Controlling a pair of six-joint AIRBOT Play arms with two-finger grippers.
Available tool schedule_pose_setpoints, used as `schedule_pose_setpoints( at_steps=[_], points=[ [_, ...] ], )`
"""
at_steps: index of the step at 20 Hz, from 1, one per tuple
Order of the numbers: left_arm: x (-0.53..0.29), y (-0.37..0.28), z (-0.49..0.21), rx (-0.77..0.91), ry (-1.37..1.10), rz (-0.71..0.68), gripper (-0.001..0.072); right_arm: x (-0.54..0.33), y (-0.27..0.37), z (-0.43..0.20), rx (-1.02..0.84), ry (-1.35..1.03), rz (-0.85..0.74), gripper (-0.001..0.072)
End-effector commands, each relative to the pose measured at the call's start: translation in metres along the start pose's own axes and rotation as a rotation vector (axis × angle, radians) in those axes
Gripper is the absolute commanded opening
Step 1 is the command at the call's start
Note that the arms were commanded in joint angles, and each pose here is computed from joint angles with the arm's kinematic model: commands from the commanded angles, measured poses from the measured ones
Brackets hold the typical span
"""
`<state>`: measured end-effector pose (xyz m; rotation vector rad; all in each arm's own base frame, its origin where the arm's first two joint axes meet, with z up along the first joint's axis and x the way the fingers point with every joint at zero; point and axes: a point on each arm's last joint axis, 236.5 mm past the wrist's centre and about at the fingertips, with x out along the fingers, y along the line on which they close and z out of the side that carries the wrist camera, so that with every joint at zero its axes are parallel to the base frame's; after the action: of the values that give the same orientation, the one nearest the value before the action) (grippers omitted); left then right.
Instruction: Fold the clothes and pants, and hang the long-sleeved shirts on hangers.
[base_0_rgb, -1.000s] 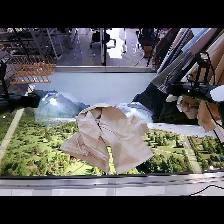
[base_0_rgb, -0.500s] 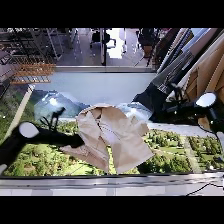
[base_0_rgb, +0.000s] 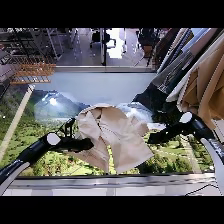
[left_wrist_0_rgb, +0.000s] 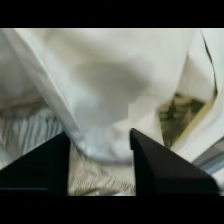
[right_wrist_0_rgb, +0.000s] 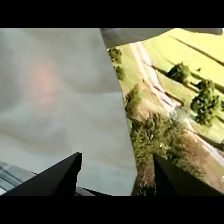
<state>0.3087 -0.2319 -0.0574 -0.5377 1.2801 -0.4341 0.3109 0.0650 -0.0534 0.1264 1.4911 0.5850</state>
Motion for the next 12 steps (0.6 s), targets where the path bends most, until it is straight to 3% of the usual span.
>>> schedule_pose_setpoints(
  at_steps=[1,2,3,5,7,12],
  points=[
    [0.005,-0.001,0.029,-0.077,-0.118,-0.016,0.0157,0.034,-0.007,-0.010,-0.037,0.087,0.012,0.0495],
    [0.001,-0.004,0.035,-0.065,-0.133,-0.022,0.0033,0.044,-0.006,-0.010,-0.049,0.104,0.018,0.0490],
    [-0.004,-0.010,0.040,-0.038,-0.145,-0.032,0.0010,0.053,-0.003,-0.010,-0.057,0.121,0.027,0.0459],
    [-0.019,-0.019,0.050,0.020,-0.151,-0.054,0.0009,0.060,0.002,-0.010,-0.106,0.138,0.029,0.0056],
    [-0.047,-0.022,0.061,0.087,-0.120,-0.085,0.0008,0.044,0.002,-0.005,-0.142,0.144,0.006,0.0012],
    [-0.184,0.008,0.110,0.126,-0.120,-0.130,0.0007,-0.096,-0.001,0.038,-0.258,-0.066,-0.338,0.0011]
  ],
)
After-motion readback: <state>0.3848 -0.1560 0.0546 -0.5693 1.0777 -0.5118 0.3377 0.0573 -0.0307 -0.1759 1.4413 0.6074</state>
